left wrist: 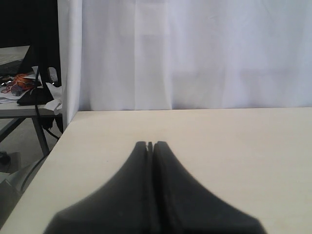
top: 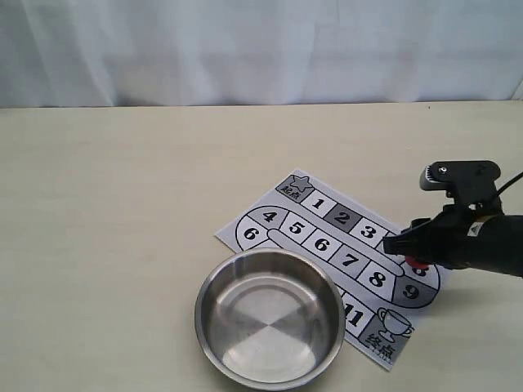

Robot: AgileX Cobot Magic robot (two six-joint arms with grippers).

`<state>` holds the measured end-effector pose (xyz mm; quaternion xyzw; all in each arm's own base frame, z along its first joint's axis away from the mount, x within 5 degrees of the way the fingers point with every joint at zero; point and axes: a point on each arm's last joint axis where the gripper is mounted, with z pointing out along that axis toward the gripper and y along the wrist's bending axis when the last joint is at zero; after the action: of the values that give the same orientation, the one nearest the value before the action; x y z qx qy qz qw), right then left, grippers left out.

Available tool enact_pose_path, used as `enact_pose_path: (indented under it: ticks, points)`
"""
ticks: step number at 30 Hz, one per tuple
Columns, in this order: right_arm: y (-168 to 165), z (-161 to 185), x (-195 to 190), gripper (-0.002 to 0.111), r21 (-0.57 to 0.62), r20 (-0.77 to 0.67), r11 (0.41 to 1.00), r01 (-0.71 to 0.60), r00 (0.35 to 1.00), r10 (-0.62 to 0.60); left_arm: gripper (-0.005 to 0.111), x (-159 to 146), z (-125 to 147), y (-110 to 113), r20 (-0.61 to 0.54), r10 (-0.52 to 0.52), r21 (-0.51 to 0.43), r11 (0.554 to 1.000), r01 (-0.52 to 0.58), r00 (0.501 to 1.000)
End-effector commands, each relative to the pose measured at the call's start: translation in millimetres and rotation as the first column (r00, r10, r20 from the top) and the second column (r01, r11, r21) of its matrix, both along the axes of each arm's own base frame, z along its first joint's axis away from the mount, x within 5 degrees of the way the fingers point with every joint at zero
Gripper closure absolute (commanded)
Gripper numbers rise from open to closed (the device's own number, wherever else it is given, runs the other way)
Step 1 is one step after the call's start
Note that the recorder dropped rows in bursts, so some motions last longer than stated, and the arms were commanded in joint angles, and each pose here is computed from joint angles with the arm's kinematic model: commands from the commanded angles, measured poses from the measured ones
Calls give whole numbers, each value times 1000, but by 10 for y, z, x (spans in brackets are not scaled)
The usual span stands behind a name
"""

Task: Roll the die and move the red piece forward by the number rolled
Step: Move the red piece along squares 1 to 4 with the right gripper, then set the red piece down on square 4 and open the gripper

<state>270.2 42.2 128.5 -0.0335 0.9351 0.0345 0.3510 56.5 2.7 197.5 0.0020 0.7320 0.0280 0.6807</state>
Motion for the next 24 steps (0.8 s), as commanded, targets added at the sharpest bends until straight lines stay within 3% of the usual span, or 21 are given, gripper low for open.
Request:
enact_pose_path:
  ticks: [1, 7, 13, 16, 21, 24]
  points:
    - [-24, -68, 17, 104, -4, 1, 1000, 8, 1000, -8, 107, -2, 29, -1, 18, -1, -3, 1000, 1, 1000]
    - [-49, -293, 21, 104, -18, -66, 1000, 14, 998, -15, 107, -2, 27, -1, 16, -1, -3, 1000, 1, 1000]
    - [-59, -289, 28, 102, -18, -59, 1000, 18, 998, -19, 107, -2, 27, -1, 16, -1, -3, 1000, 1, 1000]
    - [-59, -274, 38, 90, -13, -44, 1000, 24, 999, -25, 107, -2, 27, -1, 16, -1, -3, 1000, 1, 1000]
    - [-59, -258, 54, 59, -9, -20, 1000, 27, 999, -27, 107, -2, 27, -1, 16, -1, -3, 1000, 1, 1000]
    - [-58, -250, 64, 49, -8, -6, 1000, 27, 1000, -28, 107, -2, 27, -1, 16, -1, -3, 1000, 1, 1000]
